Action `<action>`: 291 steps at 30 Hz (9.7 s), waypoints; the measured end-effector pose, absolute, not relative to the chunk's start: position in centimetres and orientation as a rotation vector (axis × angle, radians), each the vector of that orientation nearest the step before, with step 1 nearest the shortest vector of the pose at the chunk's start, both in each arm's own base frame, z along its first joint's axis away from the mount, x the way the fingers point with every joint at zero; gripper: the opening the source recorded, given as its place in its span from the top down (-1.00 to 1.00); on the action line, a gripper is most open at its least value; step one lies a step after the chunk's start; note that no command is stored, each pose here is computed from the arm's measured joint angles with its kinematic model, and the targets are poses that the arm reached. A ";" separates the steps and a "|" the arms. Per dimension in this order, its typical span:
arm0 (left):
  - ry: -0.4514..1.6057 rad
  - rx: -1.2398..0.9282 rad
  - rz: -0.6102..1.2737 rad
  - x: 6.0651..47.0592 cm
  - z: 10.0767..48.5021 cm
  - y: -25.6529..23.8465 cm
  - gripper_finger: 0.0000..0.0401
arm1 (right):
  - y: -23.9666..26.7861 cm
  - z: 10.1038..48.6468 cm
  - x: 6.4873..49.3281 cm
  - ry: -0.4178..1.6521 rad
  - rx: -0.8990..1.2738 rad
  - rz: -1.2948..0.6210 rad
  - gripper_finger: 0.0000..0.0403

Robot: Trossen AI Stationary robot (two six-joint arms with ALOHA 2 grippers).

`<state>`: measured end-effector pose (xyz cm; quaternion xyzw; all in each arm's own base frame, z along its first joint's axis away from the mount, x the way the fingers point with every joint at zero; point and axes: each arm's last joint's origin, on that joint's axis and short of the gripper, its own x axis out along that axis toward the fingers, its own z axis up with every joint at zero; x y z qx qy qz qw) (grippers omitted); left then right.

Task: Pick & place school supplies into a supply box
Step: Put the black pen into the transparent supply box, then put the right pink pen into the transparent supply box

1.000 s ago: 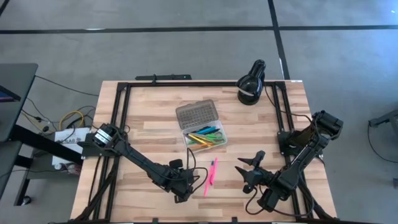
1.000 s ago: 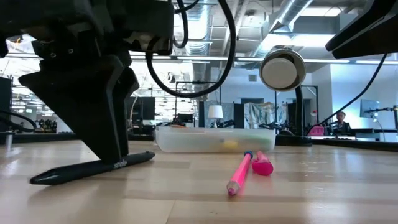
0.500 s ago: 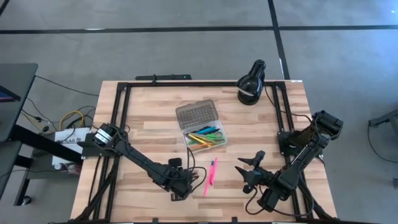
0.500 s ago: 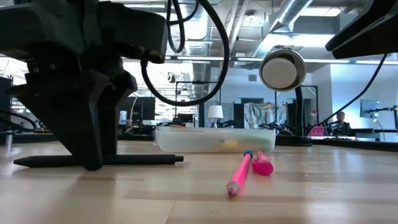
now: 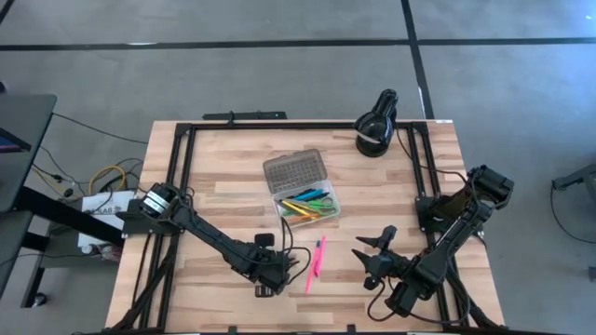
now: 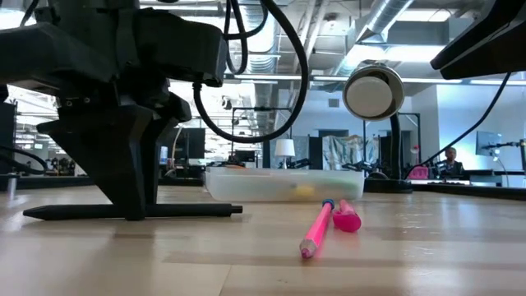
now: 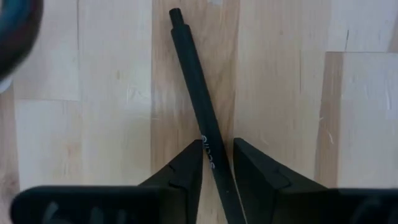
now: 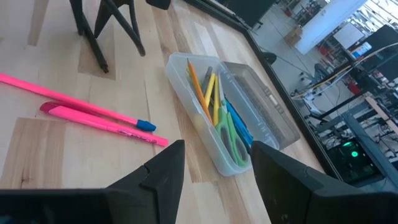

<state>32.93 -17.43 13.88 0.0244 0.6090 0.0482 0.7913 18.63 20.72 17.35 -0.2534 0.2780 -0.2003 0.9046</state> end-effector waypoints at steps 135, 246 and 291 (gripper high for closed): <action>1.192 0.245 0.266 39.6 22.5 -3.9 0.24 | 19.8 17.1 21.1 0.719 -0.460 -0.340 0.12; 0.702 0.427 0.591 25.7 16.7 -22.4 0.24 | 13.2 11.4 30.4 1.212 -0.089 0.257 0.85; 0.701 0.427 0.591 25.7 16.7 -22.4 0.24 | 13.4 11.5 30.1 1.222 -0.149 0.292 0.92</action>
